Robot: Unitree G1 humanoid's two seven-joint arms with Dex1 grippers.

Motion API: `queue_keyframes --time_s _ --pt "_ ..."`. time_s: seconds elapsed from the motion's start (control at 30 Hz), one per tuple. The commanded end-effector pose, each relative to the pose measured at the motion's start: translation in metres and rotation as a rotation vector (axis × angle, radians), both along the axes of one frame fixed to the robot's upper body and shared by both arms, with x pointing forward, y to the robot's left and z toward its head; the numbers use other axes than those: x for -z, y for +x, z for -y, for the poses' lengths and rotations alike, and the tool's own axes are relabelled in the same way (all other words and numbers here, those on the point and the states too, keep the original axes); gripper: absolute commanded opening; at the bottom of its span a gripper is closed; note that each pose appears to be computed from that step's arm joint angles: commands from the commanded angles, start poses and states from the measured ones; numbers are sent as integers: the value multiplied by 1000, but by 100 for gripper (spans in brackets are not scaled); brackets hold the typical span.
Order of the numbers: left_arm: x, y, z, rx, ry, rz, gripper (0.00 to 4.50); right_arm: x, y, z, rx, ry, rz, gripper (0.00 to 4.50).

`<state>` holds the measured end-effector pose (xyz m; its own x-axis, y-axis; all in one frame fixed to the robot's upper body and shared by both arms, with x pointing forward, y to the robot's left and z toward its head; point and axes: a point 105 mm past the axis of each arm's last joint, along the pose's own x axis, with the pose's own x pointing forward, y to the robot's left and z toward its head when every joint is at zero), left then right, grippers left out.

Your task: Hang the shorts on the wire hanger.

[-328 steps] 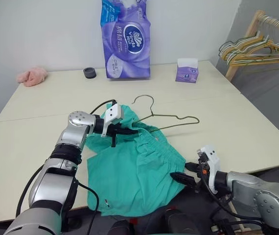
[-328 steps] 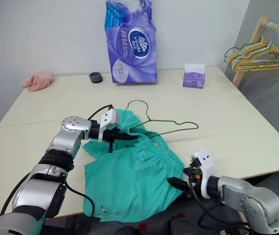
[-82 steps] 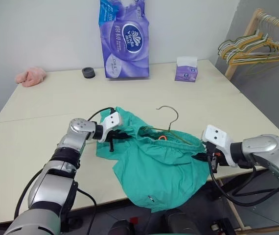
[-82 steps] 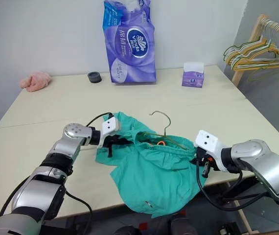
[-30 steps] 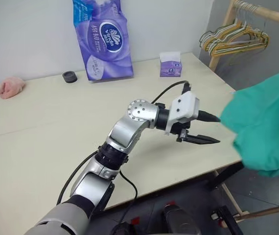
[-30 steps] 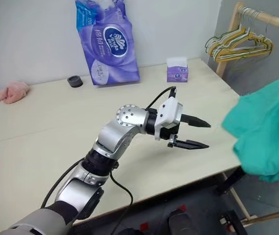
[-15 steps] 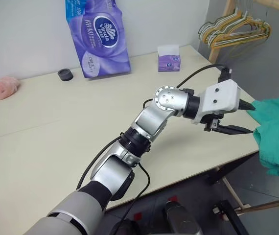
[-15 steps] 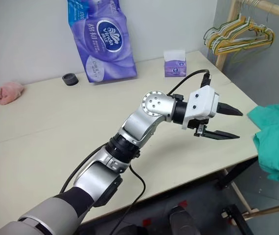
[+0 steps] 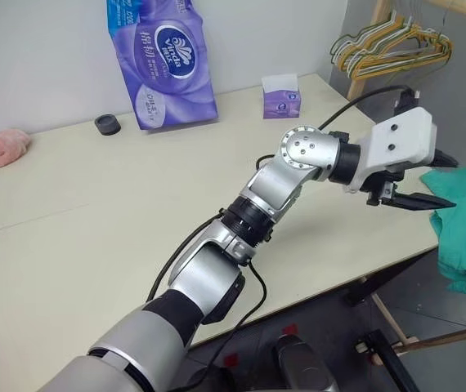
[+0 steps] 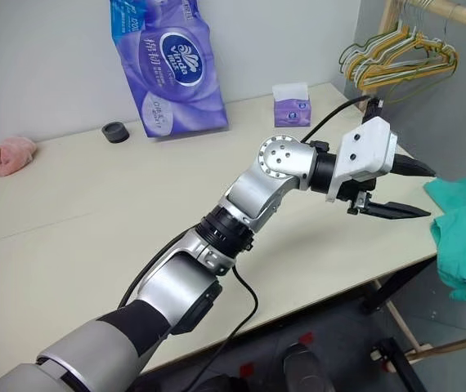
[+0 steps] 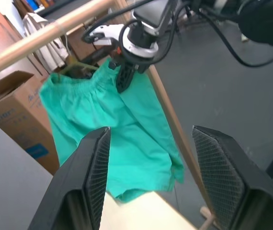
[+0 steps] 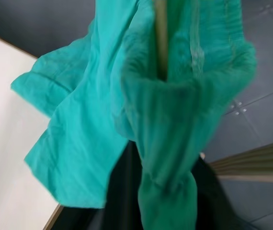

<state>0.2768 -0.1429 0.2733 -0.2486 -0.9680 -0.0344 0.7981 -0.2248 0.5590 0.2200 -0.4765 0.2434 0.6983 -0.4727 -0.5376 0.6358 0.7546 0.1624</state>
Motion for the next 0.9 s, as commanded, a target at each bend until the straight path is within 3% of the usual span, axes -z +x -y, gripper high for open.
queue_keyframes --time_s 0.03,0.3,0.5,0.67,0.8,0.9 --pt "-19 -5 4 22 -56 -13 288 -25 -4 4 31 -71 79 181" --pt "-21 -5 4 24 -62 -59 288 -38 -14 -3 73 -107 134 448" --pt "-22 -3 4 14 -65 -57 288 -55 -19 -17 100 -209 177 448" --pt "-19 -2 3 9 -62 -50 288 -89 -29 -34 165 -496 223 448" --pt "-18 1 1 -7 -65 -54 288 -111 -22 -63 100 -662 287 448" --pt "-16 8 -3 -39 -66 -59 288 -111 2 -104 -83 -748 331 448"
